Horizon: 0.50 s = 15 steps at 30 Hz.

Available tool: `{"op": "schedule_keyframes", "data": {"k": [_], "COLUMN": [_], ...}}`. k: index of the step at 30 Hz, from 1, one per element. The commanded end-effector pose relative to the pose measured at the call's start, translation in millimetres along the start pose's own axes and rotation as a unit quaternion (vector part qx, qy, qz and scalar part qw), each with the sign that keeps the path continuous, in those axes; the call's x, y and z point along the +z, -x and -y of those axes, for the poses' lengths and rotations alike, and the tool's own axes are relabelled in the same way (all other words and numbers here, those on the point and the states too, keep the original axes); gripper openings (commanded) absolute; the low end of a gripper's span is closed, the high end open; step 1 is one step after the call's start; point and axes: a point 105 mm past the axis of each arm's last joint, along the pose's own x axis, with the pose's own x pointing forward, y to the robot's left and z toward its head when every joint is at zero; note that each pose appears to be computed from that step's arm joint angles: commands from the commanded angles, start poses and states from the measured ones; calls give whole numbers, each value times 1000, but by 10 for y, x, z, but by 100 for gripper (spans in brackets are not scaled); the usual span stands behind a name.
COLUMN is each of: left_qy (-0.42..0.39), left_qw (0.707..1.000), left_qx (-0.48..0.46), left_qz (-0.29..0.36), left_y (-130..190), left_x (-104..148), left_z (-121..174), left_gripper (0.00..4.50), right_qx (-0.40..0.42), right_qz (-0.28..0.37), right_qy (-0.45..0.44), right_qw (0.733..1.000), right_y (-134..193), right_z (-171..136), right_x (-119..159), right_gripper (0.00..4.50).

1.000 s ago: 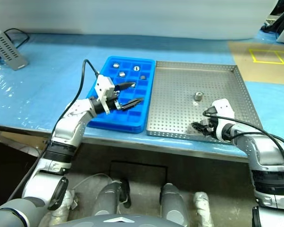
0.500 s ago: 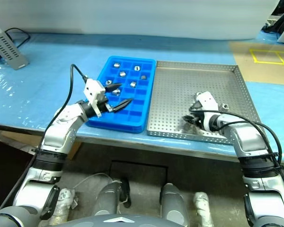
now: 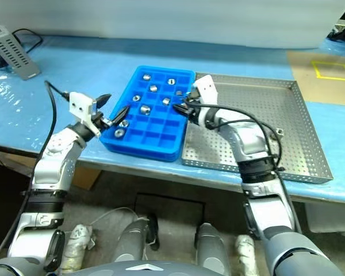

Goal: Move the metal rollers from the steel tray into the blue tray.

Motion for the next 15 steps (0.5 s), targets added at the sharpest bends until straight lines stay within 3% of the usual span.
{"op": "schedule_keyframes", "data": {"k": [1, 7, 15], "left_qy": [-26, -35, -39], "left_qw": [999, 998, 998], "left_qx": [28, 34, 54], "left_qz": [28, 25, 16], "left_y": [34, 129, 230], "left_x": [190, 215, 217], "left_z": [-89, -42, -78], "left_gripper": [407, 407, 407], "right_qx": [-17, -37, 68], "right_qz": [26, 11, 1], "right_qy": [33, 15, 7], "right_qw": [999, 999, 998], "right_y": [-137, -361, -475], "right_z": [53, 164, -247], "right_x": [172, 121, 24], "right_gripper": [163, 163, 163]}}
